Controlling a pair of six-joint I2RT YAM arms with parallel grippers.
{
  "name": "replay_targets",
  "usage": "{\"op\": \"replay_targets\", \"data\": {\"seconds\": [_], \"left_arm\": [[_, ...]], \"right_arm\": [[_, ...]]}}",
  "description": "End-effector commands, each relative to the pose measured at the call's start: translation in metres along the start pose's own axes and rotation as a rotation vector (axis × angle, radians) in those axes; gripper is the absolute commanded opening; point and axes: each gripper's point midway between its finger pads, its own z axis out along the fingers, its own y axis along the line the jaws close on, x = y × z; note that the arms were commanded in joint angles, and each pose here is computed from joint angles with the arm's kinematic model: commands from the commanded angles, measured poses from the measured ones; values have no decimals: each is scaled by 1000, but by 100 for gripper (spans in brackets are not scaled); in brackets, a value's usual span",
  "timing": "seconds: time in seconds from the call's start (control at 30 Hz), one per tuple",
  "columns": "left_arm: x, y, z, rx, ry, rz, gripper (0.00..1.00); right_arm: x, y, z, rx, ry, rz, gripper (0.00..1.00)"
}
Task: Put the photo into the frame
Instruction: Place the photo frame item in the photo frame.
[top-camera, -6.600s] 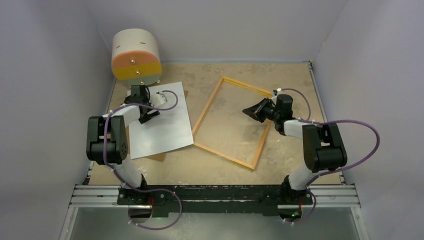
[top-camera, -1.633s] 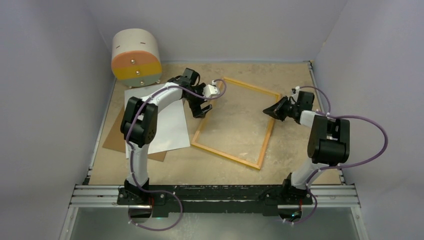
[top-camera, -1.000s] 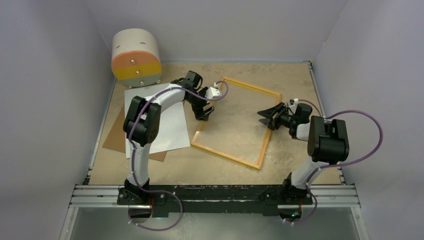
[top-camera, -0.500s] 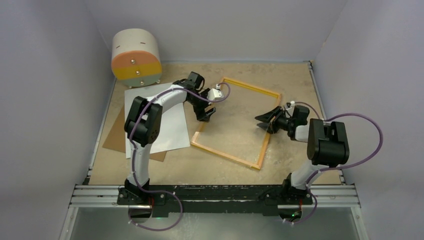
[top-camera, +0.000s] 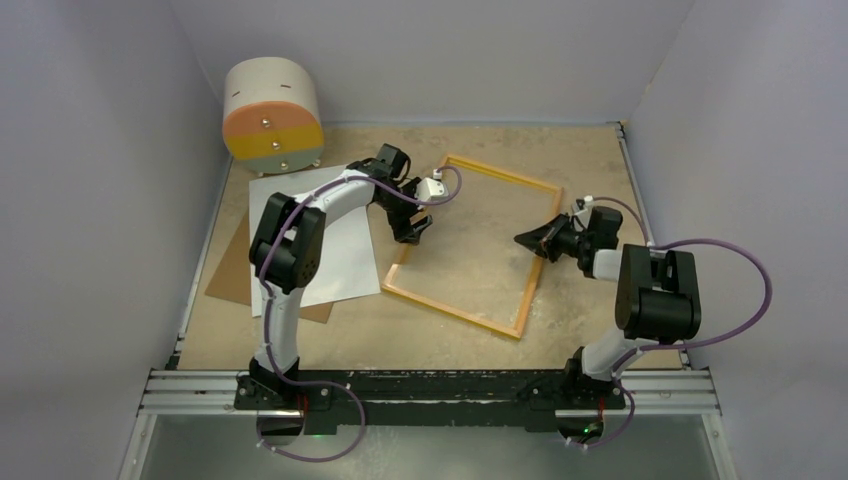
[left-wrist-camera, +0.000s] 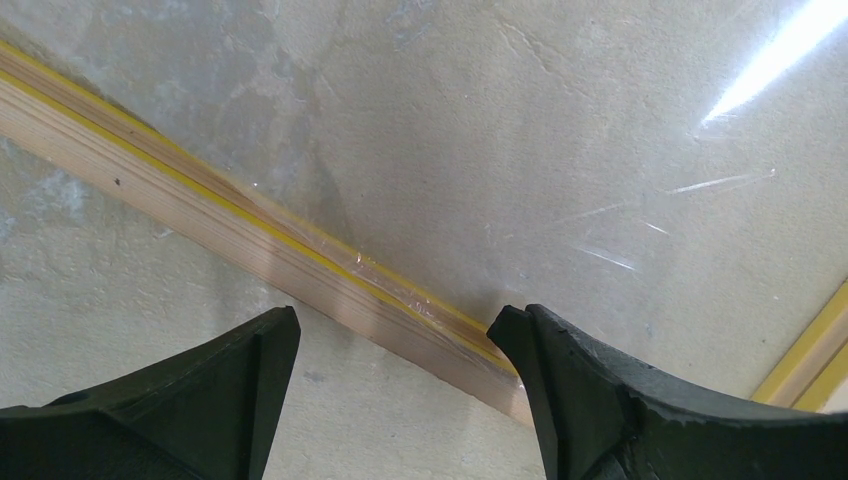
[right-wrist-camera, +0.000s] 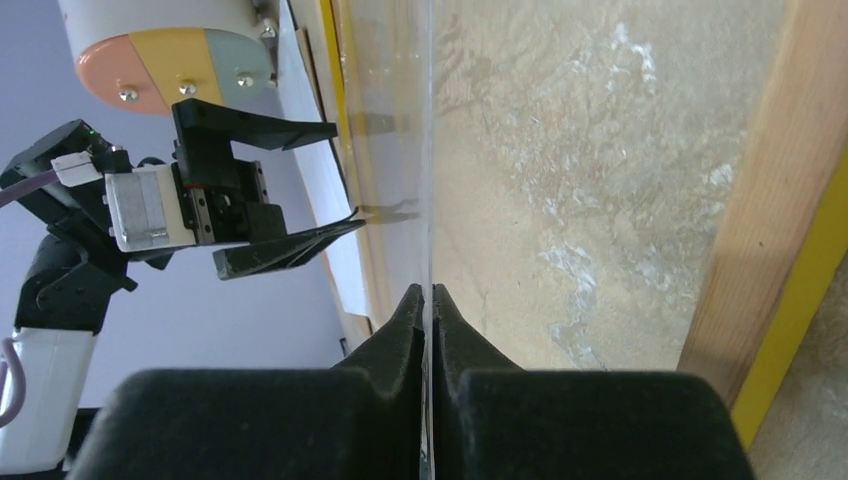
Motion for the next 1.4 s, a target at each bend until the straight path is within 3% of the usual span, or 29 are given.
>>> {"op": "replay_targets", "data": {"seconds": [0.0,0.33,0.73,0.8,1.0,1.2,1.37], "left_arm": [[14,-2,1,14,58,-18,84],[-15,11,-11,16,-22,-50,90],[-14,48,-15,-36,-36,-91,85],[-11,47,-13,-30,-29,-87,82],[10,39,-3,4,18,-94,60],[25,32,3,10,48,-98,54],[30,27,4,28,58,-99,43]], "right_arm": [[-19,30,1,-74,-22,-132,0],[-23,40,2,-99,-9,-219,0],[-28,38,8,-95,7,-219,0],[-27,39,8,-106,8,-215,0],[-23,52,6,-190,18,-191,0],[-18,58,6,-263,36,-159,0],[-16,55,8,-295,35,-117,0]]}}
